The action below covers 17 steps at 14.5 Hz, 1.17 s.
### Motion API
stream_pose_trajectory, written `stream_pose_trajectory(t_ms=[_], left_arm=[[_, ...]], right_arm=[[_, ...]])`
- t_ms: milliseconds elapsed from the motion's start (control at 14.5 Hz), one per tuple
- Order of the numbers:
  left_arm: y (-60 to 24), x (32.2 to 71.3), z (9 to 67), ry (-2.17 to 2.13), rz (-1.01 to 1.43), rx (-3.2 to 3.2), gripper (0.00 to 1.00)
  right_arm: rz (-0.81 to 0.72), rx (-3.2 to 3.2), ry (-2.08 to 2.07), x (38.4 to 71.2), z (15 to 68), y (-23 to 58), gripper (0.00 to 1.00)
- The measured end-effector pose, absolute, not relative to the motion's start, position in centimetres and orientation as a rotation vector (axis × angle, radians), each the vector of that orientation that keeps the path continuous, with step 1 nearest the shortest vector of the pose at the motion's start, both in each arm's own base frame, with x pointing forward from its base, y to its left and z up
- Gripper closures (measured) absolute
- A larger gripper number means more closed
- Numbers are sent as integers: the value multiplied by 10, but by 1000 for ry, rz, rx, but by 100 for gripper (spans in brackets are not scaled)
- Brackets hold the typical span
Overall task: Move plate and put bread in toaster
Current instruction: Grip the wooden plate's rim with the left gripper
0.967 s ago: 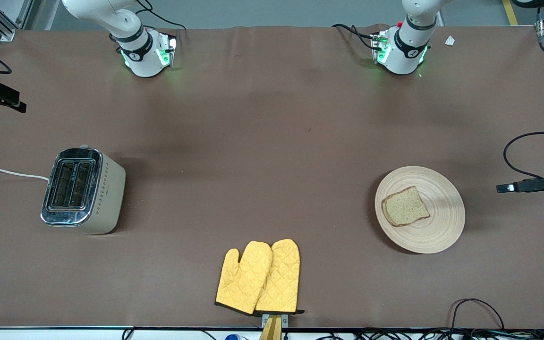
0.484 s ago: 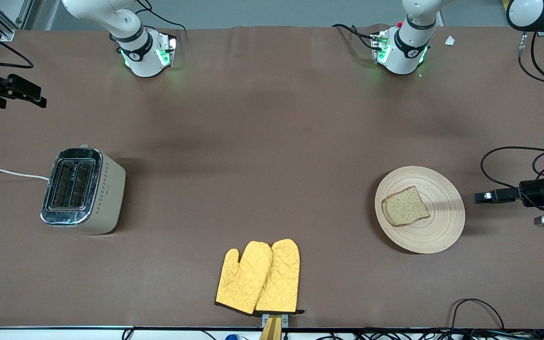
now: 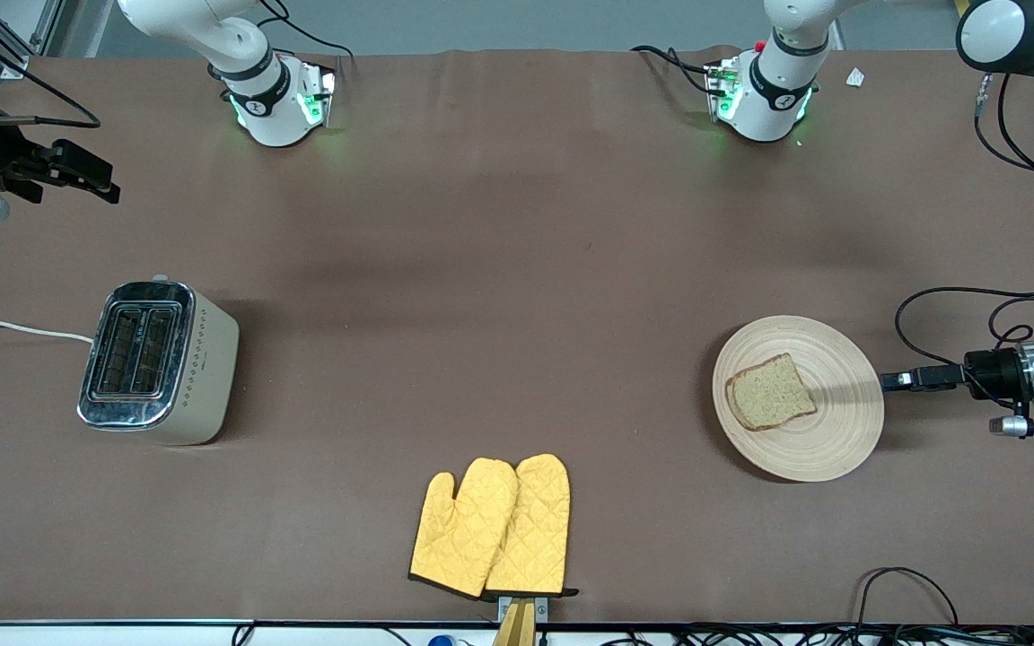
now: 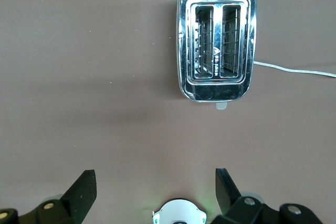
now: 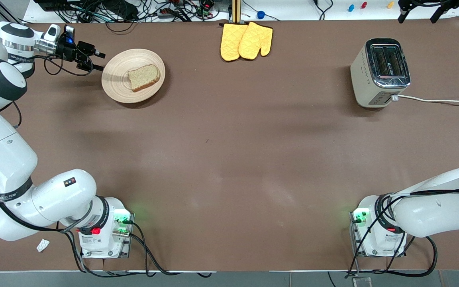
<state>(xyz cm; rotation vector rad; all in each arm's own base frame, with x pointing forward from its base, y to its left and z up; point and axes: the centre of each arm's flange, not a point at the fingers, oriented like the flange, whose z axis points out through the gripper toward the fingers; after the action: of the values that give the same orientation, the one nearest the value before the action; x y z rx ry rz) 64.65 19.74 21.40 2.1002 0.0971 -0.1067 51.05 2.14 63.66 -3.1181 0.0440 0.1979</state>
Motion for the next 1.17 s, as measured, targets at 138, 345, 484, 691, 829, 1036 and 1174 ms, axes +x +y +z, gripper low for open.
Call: stream_pose_trajectory(t_ms=[138,345,484,691,829,1036,1174], left_arm=[[197,646,209,84,-104,2097,13],[197,645,204,81,-104,2094,13],[200,645,205,85,-96,2099,13],[212,645,205,105,-71,2130,13],[220,647,204,112,-49,2171,13],[227,649,197,96,1,2209,14],[227,648,185,69,15,2211,20]], right_arm=[[192,-3121,50,510,639,29,0],[186,-3121,49,509,640,30,0],[183,-3121,50,509,641,30,0],[180,-3121,50,509,642,30,0],[180,-3121,50,509,643,30,0],[179,-3121,51,509,643,30,0],[177,-3121,51,509,644,30,0]])
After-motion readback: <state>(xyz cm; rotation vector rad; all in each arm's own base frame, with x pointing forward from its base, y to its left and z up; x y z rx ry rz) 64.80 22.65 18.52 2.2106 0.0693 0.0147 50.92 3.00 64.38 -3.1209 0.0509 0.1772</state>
